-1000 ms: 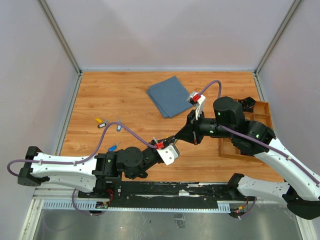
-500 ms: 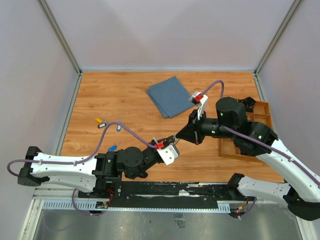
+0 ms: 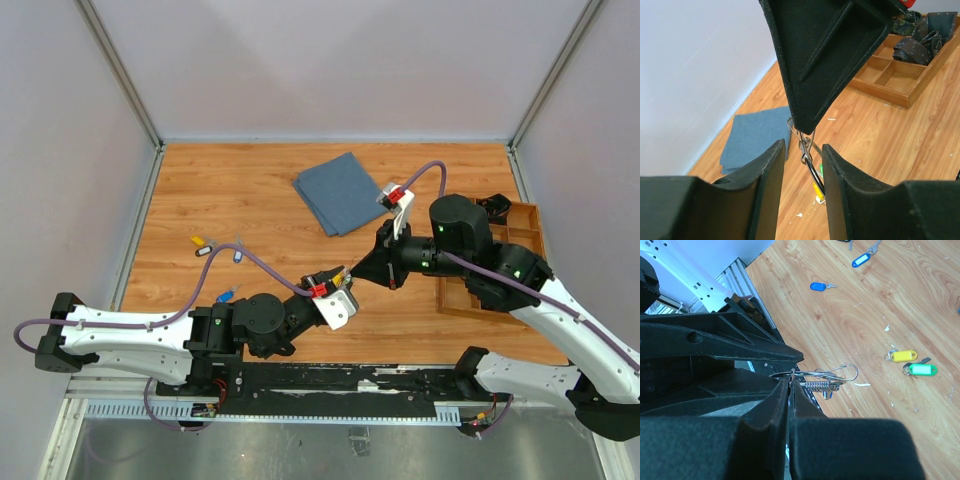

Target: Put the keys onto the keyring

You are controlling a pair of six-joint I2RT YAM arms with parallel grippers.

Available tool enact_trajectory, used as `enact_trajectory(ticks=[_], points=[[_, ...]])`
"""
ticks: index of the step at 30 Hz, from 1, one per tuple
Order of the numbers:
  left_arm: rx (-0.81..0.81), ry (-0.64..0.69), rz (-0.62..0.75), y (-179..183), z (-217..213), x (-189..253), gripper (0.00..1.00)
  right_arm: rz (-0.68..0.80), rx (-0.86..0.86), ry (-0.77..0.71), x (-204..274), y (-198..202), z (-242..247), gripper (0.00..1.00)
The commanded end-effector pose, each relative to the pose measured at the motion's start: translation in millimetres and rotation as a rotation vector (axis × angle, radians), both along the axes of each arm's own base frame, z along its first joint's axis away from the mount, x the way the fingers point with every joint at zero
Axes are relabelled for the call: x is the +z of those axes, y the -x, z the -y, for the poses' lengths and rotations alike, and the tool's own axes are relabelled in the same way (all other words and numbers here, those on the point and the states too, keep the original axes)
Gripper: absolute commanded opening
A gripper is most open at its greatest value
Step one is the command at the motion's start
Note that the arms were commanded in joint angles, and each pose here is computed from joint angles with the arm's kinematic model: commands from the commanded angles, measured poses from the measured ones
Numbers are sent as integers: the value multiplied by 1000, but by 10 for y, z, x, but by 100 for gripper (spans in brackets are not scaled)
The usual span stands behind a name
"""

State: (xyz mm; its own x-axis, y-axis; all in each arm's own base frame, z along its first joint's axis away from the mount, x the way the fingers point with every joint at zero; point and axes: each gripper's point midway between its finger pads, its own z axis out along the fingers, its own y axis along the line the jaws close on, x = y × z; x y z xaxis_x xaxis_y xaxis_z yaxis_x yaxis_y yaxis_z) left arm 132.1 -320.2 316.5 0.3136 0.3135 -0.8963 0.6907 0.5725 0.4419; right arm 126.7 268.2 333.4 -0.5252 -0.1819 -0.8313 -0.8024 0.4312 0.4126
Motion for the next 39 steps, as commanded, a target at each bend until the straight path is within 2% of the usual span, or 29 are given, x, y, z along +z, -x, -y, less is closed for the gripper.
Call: enact_trajectory(ticks=[1, 13, 22, 28, 35, 39], points=[[15, 65, 6, -23, -38, 187, 40, 7, 22, -46, 98, 42, -66, 1], [9, 57, 10, -17, -4, 174, 26, 4, 29, -50, 106, 52, -77, 1], [-18, 61, 10, 17, -4, 200, 1, -1, 26, -42, 74, 43, -80, 0], [-39, 61, 10, 42, -20, 213, 1, 7, 7, -39, 70, 13, -63, 1], [-20, 48, 4, 22, -35, 168, 0, 78, -42, -49, 181, -47, 42, 22], [-15, 40, 3, 17, -44, 150, 1, 136, -96, -64, 269, -93, 165, 30]])
